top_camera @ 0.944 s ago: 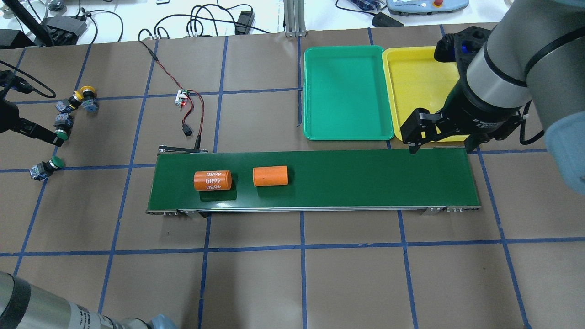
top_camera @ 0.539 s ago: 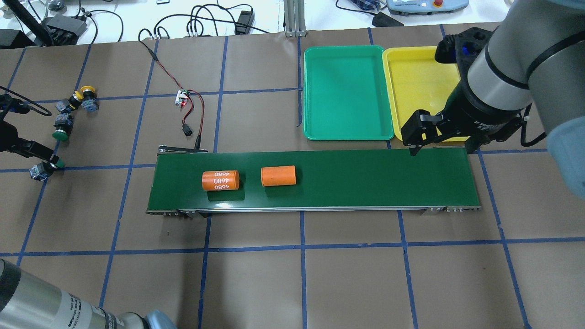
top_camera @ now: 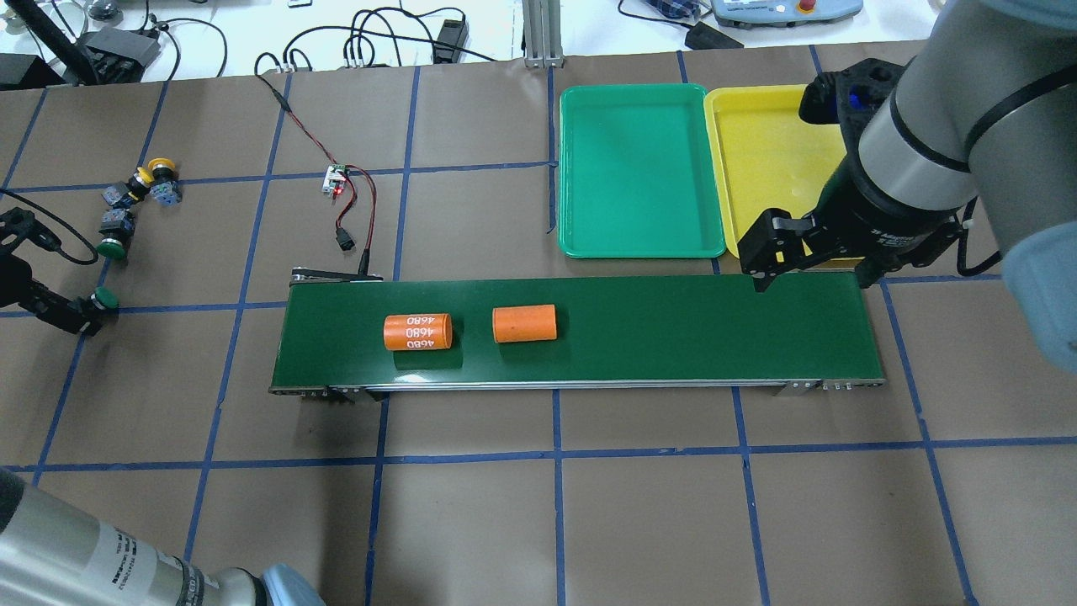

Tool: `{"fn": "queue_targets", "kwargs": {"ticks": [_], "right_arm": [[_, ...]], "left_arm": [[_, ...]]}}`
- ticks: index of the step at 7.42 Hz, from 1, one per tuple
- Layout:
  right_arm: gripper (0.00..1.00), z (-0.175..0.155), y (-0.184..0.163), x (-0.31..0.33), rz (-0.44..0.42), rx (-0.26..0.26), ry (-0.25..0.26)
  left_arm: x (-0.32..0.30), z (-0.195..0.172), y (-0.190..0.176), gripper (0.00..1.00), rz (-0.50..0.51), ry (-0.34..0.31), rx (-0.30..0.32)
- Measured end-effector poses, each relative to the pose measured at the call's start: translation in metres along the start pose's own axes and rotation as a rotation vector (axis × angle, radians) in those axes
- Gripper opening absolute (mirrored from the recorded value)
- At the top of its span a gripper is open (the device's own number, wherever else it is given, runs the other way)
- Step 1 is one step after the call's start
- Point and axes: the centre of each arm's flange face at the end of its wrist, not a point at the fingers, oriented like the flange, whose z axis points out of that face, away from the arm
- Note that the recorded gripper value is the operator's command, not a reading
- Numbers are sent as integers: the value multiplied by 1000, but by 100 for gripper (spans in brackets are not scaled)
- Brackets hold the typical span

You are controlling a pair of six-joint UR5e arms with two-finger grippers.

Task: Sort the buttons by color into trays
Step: 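Reach the left gripper to a green-capped button and grasp it, then place the green-capped button on the belt and grasp another button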

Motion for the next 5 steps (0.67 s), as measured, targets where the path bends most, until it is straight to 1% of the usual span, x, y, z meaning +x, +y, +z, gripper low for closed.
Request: {"fn": "queue_targets", "kwargs": {"ticks": [1, 2, 3, 5], "right_arm": [[100, 0, 0, 0, 0, 0, 0], [100, 0, 1, 0, 0, 0, 0], [100, 0, 1, 0, 0, 0, 0], [100, 0, 1, 0, 0, 1, 0]], "left_arm": [[-1, 3, 1, 0, 32, 7, 0], [1, -1, -1, 0, 68, 7, 0], [8, -13, -10, 0, 110, 4, -1], [53, -63, -45, 0, 225, 33, -27]]}}
